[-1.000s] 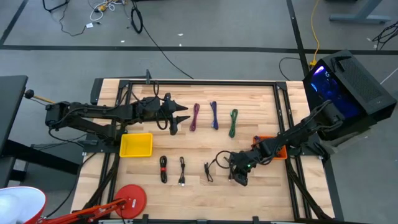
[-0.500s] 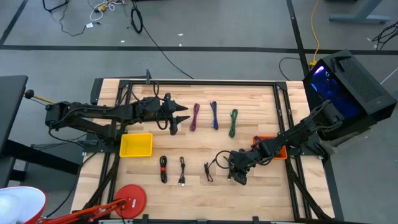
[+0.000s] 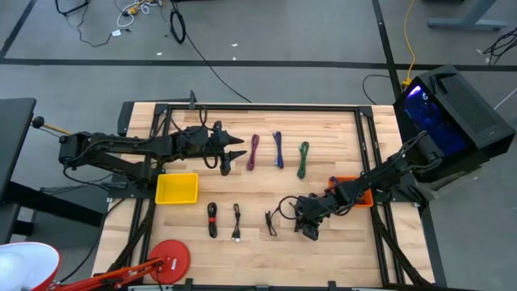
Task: Pick & Place USB Port
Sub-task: Put the black USB cable into the yellow bin
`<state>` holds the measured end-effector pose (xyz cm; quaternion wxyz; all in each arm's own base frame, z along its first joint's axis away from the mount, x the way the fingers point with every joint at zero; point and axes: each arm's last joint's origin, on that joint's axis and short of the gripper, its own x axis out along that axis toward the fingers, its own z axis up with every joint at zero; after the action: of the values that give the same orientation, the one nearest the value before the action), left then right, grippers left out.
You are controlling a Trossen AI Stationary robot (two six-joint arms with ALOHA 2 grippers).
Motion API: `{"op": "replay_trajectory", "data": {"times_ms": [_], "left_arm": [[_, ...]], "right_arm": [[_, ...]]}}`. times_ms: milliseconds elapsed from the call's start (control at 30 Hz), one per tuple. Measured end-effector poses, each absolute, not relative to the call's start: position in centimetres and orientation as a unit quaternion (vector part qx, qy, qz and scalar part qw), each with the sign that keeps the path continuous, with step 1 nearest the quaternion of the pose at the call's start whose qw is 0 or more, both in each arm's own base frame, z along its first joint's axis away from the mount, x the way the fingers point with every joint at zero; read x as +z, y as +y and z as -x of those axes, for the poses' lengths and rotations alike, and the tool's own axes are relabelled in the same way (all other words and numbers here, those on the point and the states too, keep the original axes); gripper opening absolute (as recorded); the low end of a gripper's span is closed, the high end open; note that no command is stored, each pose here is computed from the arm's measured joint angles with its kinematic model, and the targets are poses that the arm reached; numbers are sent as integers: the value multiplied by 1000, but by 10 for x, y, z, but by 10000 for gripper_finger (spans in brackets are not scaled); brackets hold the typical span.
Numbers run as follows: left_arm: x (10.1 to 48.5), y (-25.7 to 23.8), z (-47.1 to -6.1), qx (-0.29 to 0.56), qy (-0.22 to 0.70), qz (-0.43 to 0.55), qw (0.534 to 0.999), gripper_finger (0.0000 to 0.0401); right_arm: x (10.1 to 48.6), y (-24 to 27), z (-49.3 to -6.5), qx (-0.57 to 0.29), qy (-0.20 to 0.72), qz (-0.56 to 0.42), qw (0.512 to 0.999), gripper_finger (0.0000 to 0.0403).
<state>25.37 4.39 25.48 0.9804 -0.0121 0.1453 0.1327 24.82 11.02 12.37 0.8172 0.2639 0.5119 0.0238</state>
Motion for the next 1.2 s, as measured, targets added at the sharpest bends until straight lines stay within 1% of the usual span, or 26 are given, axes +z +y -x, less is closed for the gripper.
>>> {"op": "replay_trajectory", "data": {"times_ms": [333,433,933,1033,1133,1200], "left_arm": [[254,44,-254,133,148,12,980,190],[254,44,-253,133,148,12,980,190],[254,44,-254,133,149,11,980,190],[253,44,-254,133,150,11,980,190],[254,44,-254,133,150,11,980,190],[254,44,-254,133,150,11,980,190]], "right_arm": [[120,111,-253,48,509,-267,817,121],[120,108,-252,42,518,-269,811,120],[115,104,-253,23,519,-255,815,118],[114,103,-253,20,518,-251,817,97],[115,104,-254,41,516,-250,818,64],[115,105,-256,56,512,-257,818,49]]}}
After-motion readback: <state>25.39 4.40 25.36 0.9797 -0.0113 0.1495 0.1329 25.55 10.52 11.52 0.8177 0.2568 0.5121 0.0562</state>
